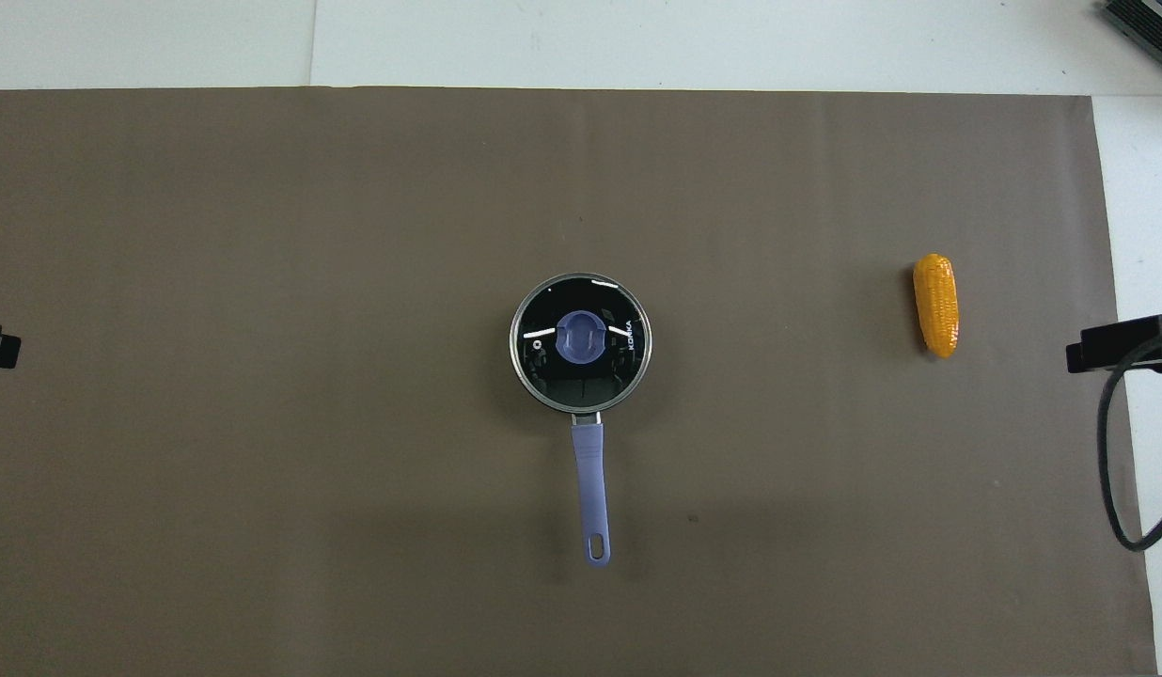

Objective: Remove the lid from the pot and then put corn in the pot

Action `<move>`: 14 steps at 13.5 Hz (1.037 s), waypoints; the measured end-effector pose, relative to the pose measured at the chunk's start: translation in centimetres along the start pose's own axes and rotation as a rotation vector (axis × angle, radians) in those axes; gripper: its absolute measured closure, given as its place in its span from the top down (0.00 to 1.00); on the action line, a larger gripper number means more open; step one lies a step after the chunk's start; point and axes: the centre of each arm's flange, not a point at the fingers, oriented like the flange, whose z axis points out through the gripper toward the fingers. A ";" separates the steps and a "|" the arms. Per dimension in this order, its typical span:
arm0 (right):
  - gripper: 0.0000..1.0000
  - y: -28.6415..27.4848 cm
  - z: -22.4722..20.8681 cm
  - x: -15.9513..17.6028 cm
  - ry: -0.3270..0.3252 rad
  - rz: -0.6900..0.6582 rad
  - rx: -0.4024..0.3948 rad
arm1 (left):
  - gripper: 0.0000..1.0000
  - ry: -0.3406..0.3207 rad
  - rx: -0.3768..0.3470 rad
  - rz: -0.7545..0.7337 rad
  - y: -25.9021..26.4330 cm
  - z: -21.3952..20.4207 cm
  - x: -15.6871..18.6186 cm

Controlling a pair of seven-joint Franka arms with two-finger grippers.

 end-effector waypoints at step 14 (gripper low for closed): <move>1.00 -0.2 0.0 0.0 0.001 -0.002 0.000 | 1.00 -0.021 -0.003 0.001 0.1 0.3 -0.2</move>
